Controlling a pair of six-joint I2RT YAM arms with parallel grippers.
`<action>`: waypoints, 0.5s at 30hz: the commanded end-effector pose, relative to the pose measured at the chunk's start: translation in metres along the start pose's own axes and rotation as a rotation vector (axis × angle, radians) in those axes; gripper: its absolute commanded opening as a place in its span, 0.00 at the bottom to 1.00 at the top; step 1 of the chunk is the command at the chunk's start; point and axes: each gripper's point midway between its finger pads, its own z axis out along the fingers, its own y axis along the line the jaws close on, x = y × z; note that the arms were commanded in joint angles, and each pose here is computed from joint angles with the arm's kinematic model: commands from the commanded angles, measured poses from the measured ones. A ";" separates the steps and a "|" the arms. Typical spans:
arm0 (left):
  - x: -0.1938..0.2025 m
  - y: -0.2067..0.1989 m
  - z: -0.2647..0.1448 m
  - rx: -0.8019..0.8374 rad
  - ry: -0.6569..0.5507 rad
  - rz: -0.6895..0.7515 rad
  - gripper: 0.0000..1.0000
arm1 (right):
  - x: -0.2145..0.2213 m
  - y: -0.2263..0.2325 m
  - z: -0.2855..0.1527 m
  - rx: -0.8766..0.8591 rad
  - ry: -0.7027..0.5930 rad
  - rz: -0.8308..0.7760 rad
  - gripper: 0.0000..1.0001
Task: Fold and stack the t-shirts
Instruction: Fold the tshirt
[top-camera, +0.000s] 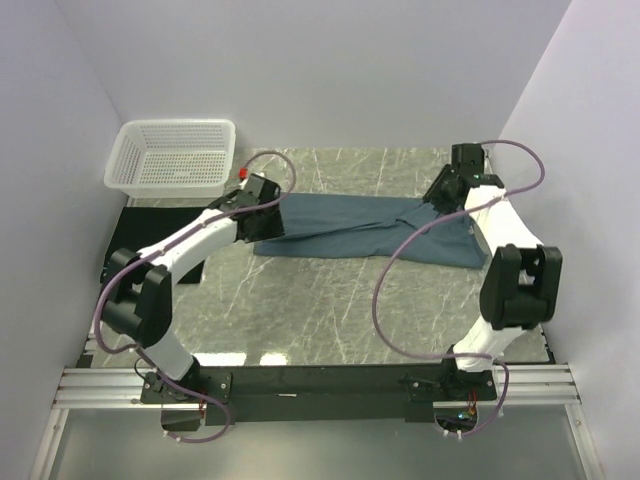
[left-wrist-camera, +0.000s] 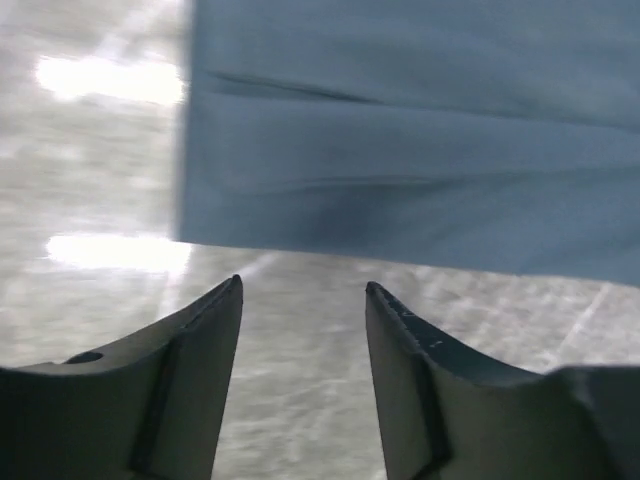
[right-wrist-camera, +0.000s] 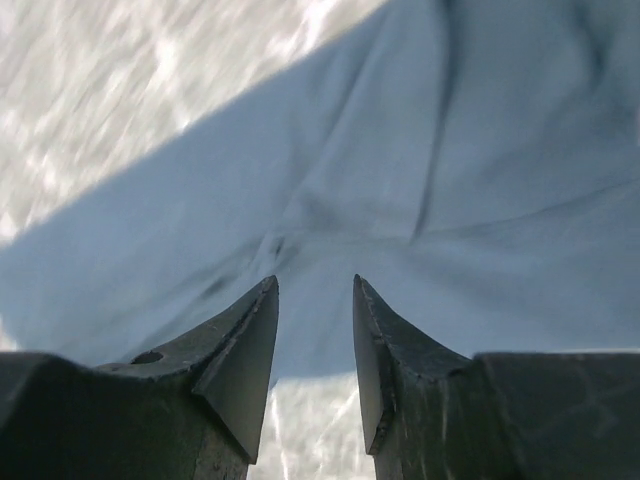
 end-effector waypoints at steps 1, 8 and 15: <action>0.003 -0.030 0.009 0.057 0.020 -0.028 0.56 | 0.019 0.013 -0.016 -0.102 -0.007 -0.022 0.43; 0.024 -0.058 0.044 0.068 0.067 -0.015 0.51 | 0.070 0.011 -0.031 -0.154 0.074 -0.038 0.42; 0.016 -0.053 0.069 -0.014 0.018 -0.001 0.45 | 0.080 0.003 -0.040 -0.155 0.078 -0.058 0.42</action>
